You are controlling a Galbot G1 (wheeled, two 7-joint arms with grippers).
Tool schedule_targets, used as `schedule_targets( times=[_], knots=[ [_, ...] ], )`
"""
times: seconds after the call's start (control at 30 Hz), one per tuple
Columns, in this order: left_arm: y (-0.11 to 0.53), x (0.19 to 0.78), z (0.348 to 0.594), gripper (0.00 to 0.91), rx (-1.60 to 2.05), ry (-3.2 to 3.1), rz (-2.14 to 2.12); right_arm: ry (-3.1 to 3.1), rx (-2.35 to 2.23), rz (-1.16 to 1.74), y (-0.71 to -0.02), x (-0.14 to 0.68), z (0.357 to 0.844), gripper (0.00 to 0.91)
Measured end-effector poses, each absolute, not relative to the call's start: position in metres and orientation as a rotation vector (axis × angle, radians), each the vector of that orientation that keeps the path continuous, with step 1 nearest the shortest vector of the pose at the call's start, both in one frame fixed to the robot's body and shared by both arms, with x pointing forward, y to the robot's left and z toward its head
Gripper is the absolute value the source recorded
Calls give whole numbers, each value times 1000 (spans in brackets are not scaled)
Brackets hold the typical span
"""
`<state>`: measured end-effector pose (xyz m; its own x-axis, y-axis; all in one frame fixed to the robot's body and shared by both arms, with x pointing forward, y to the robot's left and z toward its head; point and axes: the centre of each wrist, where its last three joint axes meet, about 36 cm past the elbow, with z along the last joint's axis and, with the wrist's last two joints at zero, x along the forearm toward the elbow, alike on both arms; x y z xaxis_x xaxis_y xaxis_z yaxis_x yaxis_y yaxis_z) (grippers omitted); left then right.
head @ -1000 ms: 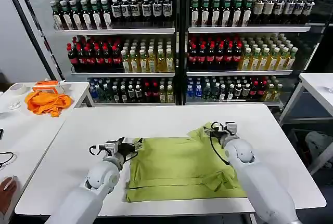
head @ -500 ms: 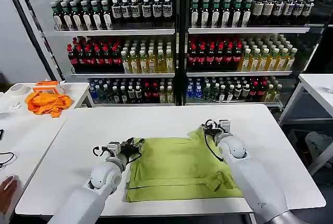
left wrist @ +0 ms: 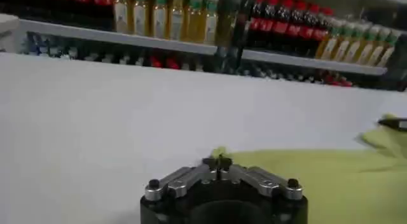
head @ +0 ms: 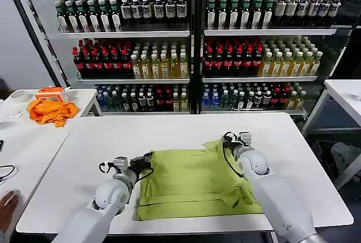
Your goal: Fold and organize the clothes.
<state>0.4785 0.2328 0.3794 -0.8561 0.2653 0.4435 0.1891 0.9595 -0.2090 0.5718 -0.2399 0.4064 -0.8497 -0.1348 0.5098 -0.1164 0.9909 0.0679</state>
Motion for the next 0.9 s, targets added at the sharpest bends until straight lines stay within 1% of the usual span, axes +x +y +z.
schedule_targets(
  times=[0.03,0.07,0.1,0.27,0.43,0.47,0.5,0.83,0.87,0.9],
  knots=[
    [234,477,382,20,-329,-2634,228,-2603,177,-47,-241,569,409,0],
    [235,476,384,10,-336,-2642,243,-2610,179,-49,-242,567,412,0],
    [236,475,387,20,-342,-2648,254,-2617,182,-52,-244,564,415,0],
    [239,464,401,10,-383,-2671,299,-2651,191,-58,-251,546,431,0],
    [239,447,411,20,-421,-2687,316,-2679,204,-68,-257,521,445,0],
    [239,443,413,10,-429,-2689,320,-2681,207,-71,-259,515,446,0],
    [239,439,414,20,-437,-2689,322,-2683,208,-72,-261,508,448,0],
    [233,389,423,20,-499,-2677,362,-2705,208,-80,-284,438,465,0],
    [232,383,424,10,-503,-2675,365,-2707,207,-79,-286,432,467,0],
    [232,379,424,20,-506,-2674,367,-2707,205,-79,-288,426,469,0]
  ],
)
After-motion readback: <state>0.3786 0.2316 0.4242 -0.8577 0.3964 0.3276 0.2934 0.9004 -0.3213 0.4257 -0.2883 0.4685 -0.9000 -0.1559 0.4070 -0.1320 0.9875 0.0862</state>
